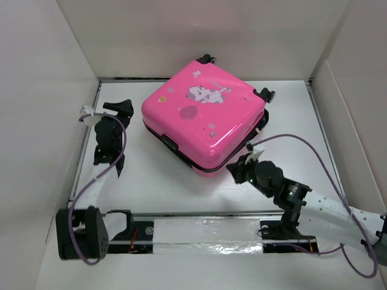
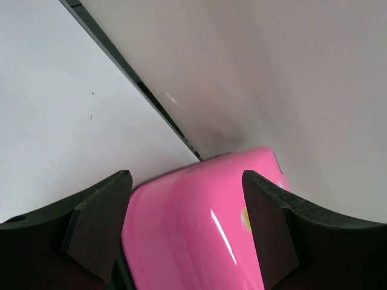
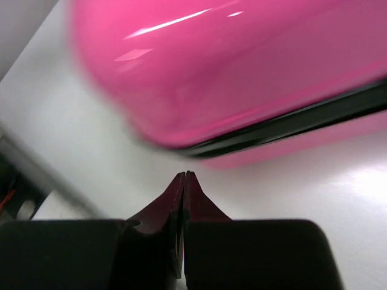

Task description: Pack the luggage

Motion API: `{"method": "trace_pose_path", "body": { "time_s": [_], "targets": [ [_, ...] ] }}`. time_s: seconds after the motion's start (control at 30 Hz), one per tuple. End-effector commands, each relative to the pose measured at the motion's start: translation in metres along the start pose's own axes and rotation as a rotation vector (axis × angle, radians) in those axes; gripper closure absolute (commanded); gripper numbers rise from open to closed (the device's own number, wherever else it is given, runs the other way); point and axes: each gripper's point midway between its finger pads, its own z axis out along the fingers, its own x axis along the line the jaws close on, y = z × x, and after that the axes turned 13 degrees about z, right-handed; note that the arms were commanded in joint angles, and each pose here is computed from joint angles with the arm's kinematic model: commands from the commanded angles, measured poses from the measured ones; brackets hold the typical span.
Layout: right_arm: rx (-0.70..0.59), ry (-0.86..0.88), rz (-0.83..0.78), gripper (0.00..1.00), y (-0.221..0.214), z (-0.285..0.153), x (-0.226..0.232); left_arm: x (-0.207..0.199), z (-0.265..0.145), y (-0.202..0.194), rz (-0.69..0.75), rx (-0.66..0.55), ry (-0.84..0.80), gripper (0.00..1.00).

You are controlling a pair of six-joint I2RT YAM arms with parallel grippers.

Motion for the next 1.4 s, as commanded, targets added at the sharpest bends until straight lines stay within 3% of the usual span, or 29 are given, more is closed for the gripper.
{"method": "trace_pose_path", "body": {
  "time_s": [0.0, 0.07, 0.2, 0.3, 0.4, 0.47, 0.73, 0.8, 0.87, 1.13, 1.23, 1.37],
  "targets": [
    [-0.108, -0.211, 0.093, 1.0, 0.025, 0.009, -0.065, -0.013, 0.043, 0.005, -0.058, 0.039, -0.053, 0.29],
    [-0.172, -0.294, 0.144, 1.0, 0.046, 0.015, -0.101, -0.009, 0.062, -0.006, -0.054, 0.098, -0.045, 0.31],
    [-0.253, -0.316, 0.182, 1.0, 0.074, 0.017, -0.133, -0.011, 0.122, -0.036, 0.018, 0.239, -0.047, 0.31],
    [-0.285, -0.335, 0.202, 1.0, 0.095, 0.023, -0.149, 0.004, 0.144, -0.057, 0.034, 0.293, -0.013, 0.32],
    [-0.269, -0.4, 0.203, 1.0, 0.101, 0.03, -0.172, 0.008, 0.16, -0.074, 0.055, 0.328, -0.043, 0.31],
    [-0.329, -0.436, 0.233, 1.0, 0.119, 0.027, -0.193, 0.01, 0.168, -0.085, 0.079, 0.369, -0.061, 0.31],
    [-0.31, -0.333, 0.35, 1.0, 0.133, 0.047, -0.233, -0.002, 0.198, -0.131, 0.106, 0.493, -0.187, 0.32],
    [-0.264, -0.309, 0.342, 1.0, 0.137, 0.068, -0.234, -0.013, 0.19, -0.144, 0.102, 0.497, -0.234, 0.32],
    [-0.199, -0.293, 0.348, 1.0, 0.126, 0.09, -0.236, -0.025, 0.183, -0.137, 0.079, 0.425, -0.279, 0.33],
    [-0.069, -0.056, 0.231, 0.99, 0.144, 0.172, -0.194, 0.003, 0.104, -0.16, -0.047, 0.394, -0.279, 0.35],
    [0.032, -0.018, 0.188, 0.98, 0.13, 0.198, -0.184, 0.016, 0.07, -0.168, -0.08, 0.386, -0.275, 0.36],
    [0.06, 0.01, 0.138, 0.96, 0.153, 0.217, -0.175, 0.024, 0.028, -0.166, -0.094, 0.355, -0.284, 0.37]
  ]
}}
